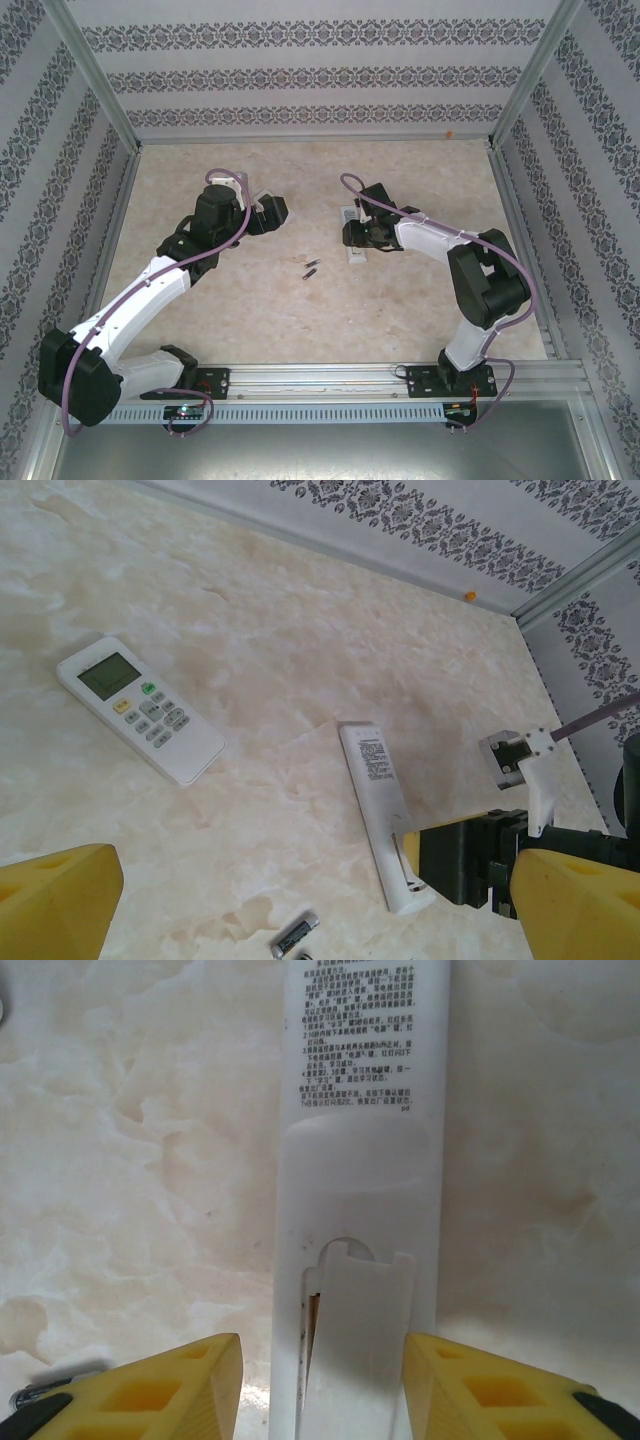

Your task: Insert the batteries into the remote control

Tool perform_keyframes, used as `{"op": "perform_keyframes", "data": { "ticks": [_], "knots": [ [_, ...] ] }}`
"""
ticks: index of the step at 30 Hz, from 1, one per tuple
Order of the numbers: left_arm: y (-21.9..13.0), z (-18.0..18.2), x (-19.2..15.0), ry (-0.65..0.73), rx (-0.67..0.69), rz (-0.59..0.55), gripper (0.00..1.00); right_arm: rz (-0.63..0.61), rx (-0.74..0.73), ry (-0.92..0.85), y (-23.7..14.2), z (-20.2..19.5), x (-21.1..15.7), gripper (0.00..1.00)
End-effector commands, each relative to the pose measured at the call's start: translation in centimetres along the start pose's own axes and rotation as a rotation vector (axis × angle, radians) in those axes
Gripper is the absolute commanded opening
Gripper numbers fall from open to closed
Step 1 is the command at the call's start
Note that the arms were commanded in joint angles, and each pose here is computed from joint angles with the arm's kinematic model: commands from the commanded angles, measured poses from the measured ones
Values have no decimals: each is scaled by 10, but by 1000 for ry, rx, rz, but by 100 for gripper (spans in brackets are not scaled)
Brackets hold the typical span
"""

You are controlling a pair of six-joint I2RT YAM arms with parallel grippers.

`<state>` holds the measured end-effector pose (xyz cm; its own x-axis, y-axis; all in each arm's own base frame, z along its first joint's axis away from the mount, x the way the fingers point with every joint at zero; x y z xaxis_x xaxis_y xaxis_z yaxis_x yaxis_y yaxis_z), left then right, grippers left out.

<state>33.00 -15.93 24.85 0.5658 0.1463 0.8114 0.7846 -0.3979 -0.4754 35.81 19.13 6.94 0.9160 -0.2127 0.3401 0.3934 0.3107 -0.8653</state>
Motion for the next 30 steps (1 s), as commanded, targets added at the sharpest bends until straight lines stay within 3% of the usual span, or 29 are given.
{"op": "perform_keyframes", "data": {
  "ticks": [1, 30],
  "knots": [
    [1, -4, 3, -7, -22, -23, 100, 22, -20, -13, 7, 0, -4, 47],
    [3, -4, 0, 0, -23, -19, 100, 37, 8, -49, 12, 11, -7, 43]
  ]
}}
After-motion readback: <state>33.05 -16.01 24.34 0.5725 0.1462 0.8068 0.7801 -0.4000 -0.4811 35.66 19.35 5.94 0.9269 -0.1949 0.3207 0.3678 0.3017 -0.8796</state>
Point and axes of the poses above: each hand's point on the last joint's axis, 136 mm out from that joint toward the fingers, its own y axis out along the fingers, its own z axis along the line the jaws close on, x = y × z, the point moved 2 cm from there along -y, back along the fingers, and after that the axes turned 12 degrees about y, right-handed, at the moved point
